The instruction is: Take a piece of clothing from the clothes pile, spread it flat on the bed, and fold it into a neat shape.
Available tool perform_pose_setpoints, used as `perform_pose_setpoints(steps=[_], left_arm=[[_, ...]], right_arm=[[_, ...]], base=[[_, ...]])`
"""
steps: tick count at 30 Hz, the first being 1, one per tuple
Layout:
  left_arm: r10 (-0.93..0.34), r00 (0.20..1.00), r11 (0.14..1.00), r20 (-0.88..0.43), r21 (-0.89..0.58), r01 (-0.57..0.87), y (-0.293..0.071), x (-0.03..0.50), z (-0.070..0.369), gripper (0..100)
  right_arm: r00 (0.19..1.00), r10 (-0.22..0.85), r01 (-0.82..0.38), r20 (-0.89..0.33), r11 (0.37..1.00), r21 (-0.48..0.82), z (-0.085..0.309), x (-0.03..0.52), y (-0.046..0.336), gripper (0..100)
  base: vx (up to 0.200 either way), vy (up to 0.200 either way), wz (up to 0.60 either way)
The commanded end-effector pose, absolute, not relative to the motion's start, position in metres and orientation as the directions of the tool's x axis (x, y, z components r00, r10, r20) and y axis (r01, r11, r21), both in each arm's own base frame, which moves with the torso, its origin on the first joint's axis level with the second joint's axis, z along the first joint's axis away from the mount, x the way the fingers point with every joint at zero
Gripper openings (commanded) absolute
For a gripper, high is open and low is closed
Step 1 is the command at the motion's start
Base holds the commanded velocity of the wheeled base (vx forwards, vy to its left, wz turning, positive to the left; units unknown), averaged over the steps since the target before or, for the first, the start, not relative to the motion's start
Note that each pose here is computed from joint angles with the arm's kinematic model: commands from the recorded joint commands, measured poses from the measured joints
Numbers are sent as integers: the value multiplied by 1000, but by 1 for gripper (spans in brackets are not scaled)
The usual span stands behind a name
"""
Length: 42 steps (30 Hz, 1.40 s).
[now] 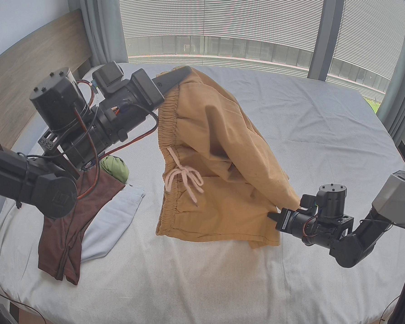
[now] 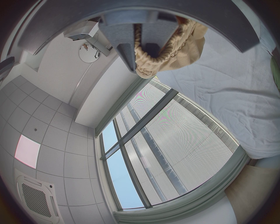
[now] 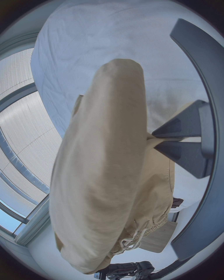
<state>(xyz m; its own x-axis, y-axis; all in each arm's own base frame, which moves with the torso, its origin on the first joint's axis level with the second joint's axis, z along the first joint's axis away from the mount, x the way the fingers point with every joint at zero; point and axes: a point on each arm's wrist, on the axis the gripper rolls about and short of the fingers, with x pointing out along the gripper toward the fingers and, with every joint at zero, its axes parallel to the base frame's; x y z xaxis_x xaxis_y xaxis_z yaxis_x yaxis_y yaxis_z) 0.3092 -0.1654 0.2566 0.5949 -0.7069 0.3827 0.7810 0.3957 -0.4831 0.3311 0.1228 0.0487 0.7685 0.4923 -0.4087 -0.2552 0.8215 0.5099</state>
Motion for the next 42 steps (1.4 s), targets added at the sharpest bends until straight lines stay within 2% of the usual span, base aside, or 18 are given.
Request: perform_pose_setpoints(steps=[1, 6, 15, 25, 39, 40, 42], left_arm=[[-711, 601, 398, 364, -496, 771, -171, 315, 245, 0], [-701, 626, 418, 340, -516, 748, -177, 326, 227, 0], [-689, 652, 441, 316, -531, 723, -175, 333, 204, 0], [-629, 723, 515, 286, -543, 663, -138, 349, 171, 0], [-592, 752, 559, 289, -526, 642, -94, 353, 167, 0], [-590, 754, 561, 288, -525, 640, -92, 354, 167, 0], [-581, 761, 570, 288, -524, 633, -86, 354, 168, 0]], right_arm=[[795, 461, -245, -394, 839, 487, 62, 329, 105, 0], [778, 445, -233, -445, 861, 453, 52, 326, 98, 0], [728, 464, -264, -505, 869, 418, 34, 325, 112, 0], [690, 512, -327, -511, 851, 411, 18, 331, 141, 0], [661, 539, -357, -522, 838, 414, -4, 336, 158, 0], [661, 542, -358, -520, 836, 416, -8, 337, 160, 100], [670, 545, -362, -504, 833, 419, -10, 338, 159, 100]], base=[[0, 0, 0], [0, 0, 0], [0, 0, 0], [0, 0, 0], [0, 0, 0], [0, 0, 0], [0, 0, 0]])
